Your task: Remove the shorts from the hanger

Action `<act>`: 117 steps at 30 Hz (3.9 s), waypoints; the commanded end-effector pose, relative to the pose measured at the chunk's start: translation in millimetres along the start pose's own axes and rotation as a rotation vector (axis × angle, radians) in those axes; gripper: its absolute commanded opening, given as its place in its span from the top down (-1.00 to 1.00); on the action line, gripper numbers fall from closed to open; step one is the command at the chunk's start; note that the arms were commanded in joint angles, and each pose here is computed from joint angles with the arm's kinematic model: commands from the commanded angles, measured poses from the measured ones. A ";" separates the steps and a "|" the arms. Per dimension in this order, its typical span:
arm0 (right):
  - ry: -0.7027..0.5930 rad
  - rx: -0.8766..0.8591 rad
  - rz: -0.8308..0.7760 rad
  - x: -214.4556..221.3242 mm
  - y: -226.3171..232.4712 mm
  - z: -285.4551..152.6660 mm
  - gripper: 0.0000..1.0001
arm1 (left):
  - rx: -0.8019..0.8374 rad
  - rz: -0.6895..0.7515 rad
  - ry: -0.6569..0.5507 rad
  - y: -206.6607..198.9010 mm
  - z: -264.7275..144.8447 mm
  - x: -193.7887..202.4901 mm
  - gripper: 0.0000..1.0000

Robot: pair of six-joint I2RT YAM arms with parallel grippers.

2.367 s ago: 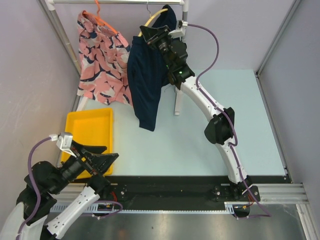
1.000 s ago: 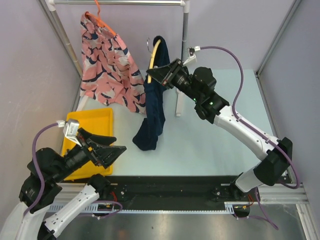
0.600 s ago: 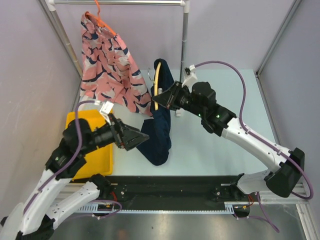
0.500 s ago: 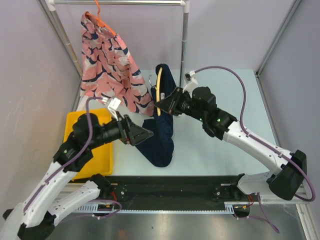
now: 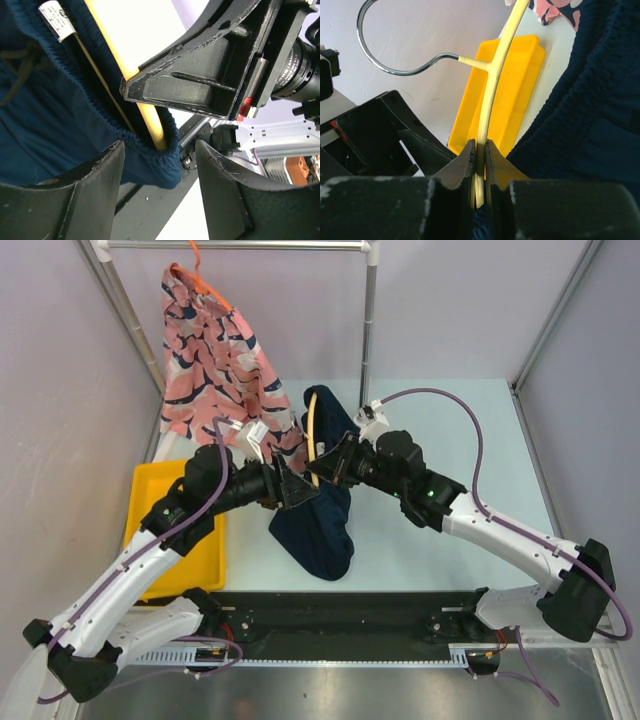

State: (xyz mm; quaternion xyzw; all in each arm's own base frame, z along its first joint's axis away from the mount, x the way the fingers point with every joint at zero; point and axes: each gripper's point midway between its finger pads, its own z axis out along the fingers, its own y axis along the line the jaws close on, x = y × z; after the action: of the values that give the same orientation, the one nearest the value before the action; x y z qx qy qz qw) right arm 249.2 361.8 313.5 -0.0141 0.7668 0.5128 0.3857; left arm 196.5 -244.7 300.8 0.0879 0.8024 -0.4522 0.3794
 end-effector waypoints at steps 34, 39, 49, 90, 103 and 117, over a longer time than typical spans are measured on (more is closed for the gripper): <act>-0.563 -0.111 0.267 -101.4 32.3 20.7 1.00 | 0.129 -0.090 0.142 9.8 -19.7 101.3 0.99; -0.507 -0.116 0.216 -92.8 36.3 20.3 0.91 | 0.083 -0.002 0.100 9.2 -31.7 85.4 0.99; -0.432 -0.117 0.152 -66.9 58.0 3.7 1.00 | 0.096 0.041 0.043 -5.7 -27.3 57.8 -0.08; -0.185 -0.024 0.113 -11.6 56.1 -43.3 -0.56 | 0.225 0.420 0.016 -23.9 -45.5 48.4 0.99; -0.157 -0.030 0.149 2.4 52.7 -14.4 0.13 | 0.351 0.483 0.084 -43.3 -45.3 55.9 1.00; -0.239 -0.006 0.181 -8.5 55.6 -21.5 1.00 | 0.039 0.251 -0.206 -25.8 -89.6 -2.8 -0.40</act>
State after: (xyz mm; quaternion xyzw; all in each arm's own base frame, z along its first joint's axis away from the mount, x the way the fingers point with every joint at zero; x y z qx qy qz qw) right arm 217.0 374.0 327.2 0.0962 0.7512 0.5217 0.3928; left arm 126.4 -206.0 306.3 0.2339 0.7480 -0.4215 0.4562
